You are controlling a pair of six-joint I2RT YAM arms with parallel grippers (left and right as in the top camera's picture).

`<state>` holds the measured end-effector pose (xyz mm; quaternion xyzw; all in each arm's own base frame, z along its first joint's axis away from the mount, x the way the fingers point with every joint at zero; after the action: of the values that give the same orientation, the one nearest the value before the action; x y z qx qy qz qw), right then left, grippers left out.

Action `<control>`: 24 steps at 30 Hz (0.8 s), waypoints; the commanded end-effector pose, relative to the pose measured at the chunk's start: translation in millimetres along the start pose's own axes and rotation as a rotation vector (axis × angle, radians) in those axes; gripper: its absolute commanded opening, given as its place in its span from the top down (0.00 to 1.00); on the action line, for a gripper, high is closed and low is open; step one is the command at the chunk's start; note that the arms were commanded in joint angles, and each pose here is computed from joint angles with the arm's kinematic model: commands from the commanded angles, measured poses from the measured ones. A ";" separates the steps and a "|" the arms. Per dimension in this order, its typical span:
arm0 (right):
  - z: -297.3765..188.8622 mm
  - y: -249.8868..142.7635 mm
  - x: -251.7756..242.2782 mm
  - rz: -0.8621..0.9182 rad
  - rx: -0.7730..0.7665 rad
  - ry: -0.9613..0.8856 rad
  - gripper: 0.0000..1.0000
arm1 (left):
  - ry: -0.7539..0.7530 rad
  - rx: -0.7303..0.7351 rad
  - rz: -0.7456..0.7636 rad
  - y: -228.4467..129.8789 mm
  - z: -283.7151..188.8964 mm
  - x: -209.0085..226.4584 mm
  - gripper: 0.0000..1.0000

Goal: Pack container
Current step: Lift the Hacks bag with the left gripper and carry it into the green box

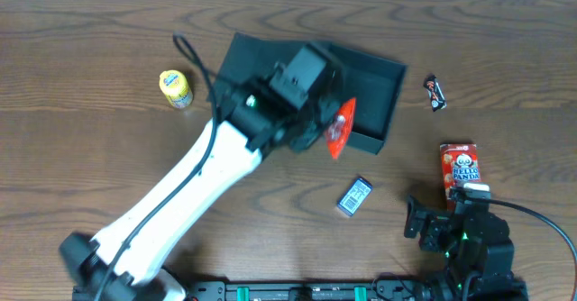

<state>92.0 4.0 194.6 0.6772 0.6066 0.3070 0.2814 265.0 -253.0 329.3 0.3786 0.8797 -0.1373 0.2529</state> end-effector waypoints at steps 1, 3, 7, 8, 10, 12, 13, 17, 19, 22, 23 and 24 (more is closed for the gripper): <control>0.5 -0.9 -0.8 0.022 -0.001 -0.004 0.01 | -0.012 0.017 0.061 8.4 20.4 -29.6 0.94; 0.5 -0.9 -0.8 0.023 -0.001 -0.004 0.01 | -0.027 0.022 0.075 10.2 33.3 -47.5 0.94; 0.5 -0.9 -0.8 0.023 -0.001 -0.004 0.01 | -0.052 0.041 0.073 15.8 67.2 -80.5 0.94; 0.5 -1.0 -0.8 0.022 -0.001 -0.004 0.01 | -0.059 0.047 0.069 18.5 74.4 -85.8 0.94; 0.5 -0.9 -0.8 0.023 -0.001 -0.004 0.01 | -0.064 0.043 0.045 26.3 90.3 -93.2 0.94; 0.5 -1.0 -0.8 0.023 -0.001 -0.004 0.01 | -0.074 0.047 0.029 34.2 106.0 -98.2 0.94; 0.5 -1.0 -0.8 0.023 -0.001 -0.004 0.01 | -0.080 0.058 0.021 37.8 113.0 -99.7 0.94; 0.5 -0.9 -0.8 0.023 -0.001 -0.004 0.01 | -0.060 0.114 -0.041 50.4 146.9 -95.5 0.94; 0.5 -0.9 -0.8 0.023 -0.001 -0.004 0.01 | -0.047 0.120 -0.041 54.9 165.1 -92.1 0.94; 0.5 -0.9 -0.8 0.023 -0.001 -0.004 0.01 | -0.033 0.113 -0.039 57.9 183.0 -88.3 0.94; 0.5 -1.0 -0.8 0.023 -0.001 -0.004 0.01 | -0.030 0.112 -0.039 58.4 188.7 -87.2 0.94; 0.5 -0.9 -0.8 0.023 -0.001 -0.004 0.01 | -0.028 0.112 -0.040 59.1 194.0 -86.2 0.94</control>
<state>92.1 4.0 194.7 0.6772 0.6065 0.3071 0.2815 422.5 -343.0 210.2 0.3711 0.8801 -0.1847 0.2317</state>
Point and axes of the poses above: each gripper's point midway between its finger pads, its own z axis out along the fingers, its own x axis along the line the jaws close on, y = z × x, the point moved 10 cm from there along -z, back along the fingers, and after that the axes turned 3 degrees about -z, right-handed, at the moved point
